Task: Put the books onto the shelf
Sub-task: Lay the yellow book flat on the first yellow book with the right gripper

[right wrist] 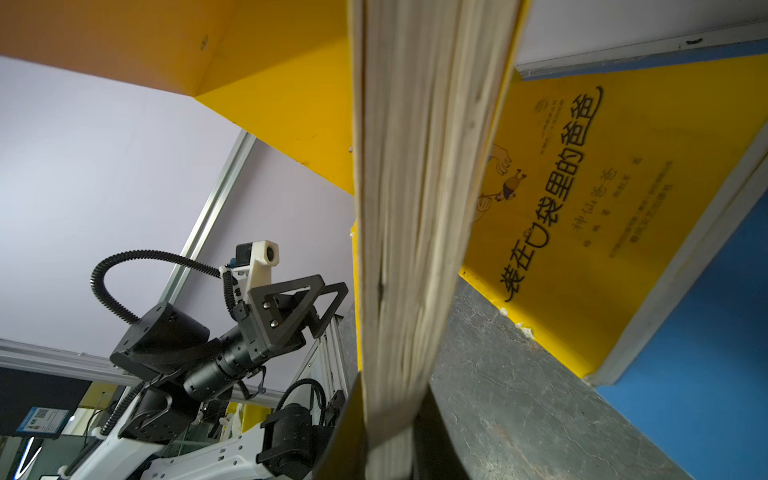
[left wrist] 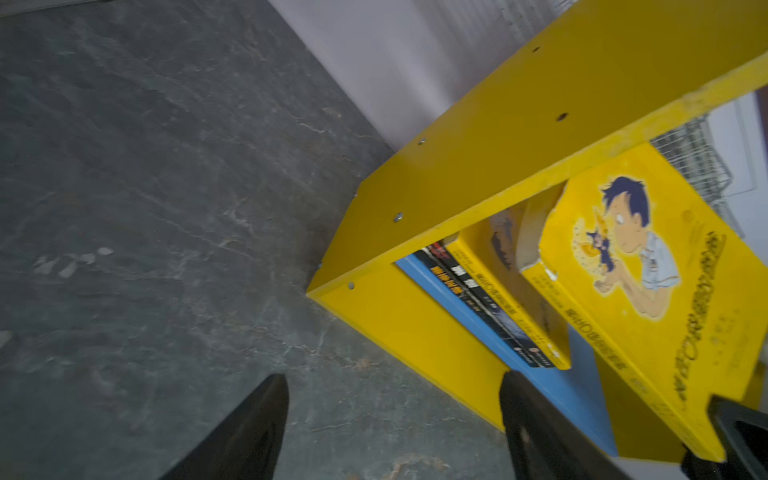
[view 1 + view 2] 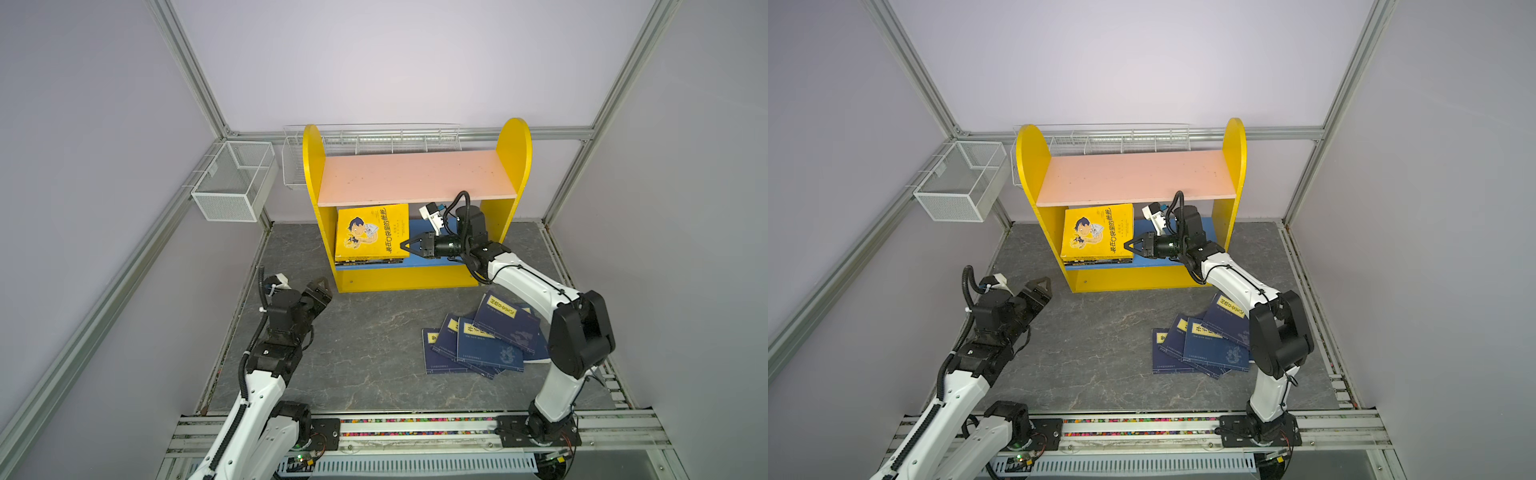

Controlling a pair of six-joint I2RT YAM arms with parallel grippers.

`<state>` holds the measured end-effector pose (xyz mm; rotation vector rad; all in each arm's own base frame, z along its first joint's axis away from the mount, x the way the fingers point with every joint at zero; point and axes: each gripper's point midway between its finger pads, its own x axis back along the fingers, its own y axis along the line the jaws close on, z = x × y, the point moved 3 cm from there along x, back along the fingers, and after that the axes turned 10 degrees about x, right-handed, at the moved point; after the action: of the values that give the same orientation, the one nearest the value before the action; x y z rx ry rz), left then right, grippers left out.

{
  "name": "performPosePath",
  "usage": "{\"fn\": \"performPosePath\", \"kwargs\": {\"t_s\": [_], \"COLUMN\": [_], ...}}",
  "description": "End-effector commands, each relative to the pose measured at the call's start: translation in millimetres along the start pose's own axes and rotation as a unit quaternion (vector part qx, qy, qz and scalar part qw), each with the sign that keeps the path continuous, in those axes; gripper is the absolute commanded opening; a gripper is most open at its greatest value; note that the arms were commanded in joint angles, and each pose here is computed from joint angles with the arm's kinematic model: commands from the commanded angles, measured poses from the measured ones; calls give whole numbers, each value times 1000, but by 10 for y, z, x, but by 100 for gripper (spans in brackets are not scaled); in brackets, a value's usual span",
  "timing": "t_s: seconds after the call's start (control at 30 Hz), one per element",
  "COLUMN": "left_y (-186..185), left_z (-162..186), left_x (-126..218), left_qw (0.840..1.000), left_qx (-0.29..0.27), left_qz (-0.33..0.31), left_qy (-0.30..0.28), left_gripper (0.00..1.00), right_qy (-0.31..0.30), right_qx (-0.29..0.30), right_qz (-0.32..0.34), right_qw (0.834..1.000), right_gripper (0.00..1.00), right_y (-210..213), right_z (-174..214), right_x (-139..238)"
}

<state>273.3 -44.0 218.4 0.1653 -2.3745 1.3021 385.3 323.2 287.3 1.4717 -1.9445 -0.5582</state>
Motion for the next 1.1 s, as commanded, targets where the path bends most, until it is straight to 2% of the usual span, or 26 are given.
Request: {"fn": "performPosePath", "kwargs": {"t_s": [0.0, 0.43, 0.77, 0.87, 1.03, 1.07], "left_y": [238, 295, 313, 307, 312, 312], "left_z": [-8, 56, 78, 90, 108, 108], "left_x": [25, 3, -11, -13, -27, -28], "left_qw": [998, 997, 997, 997, 997, 997], "left_qx": [-3, -3, -2, -1, 3, 4], "left_qz": [-68, -75, -76, -74, -74, -73], "left_qy": [-11, 3, 8, 11, 16, 16], "left_gripper": [80, 80, 80, 80, 80, 80], "right_qy": [-4, 41, 22, 7, -7, -10], "right_qx": [22, -11, -21, -18, -18, -17], "right_qz": [-12, 6, 44, 72, 121, 131], "right_qw": [1000, 999, 999, 997, 992, 991], "right_gripper": [8, 10, 15, 23, 47, 56], "right_y": [16, -273, -467, -514, -590, -606], "right_z": [-135, -146, -199, -245, -255, -252], "right_x": [-21, -234, -290, -269, -253, -247]}}
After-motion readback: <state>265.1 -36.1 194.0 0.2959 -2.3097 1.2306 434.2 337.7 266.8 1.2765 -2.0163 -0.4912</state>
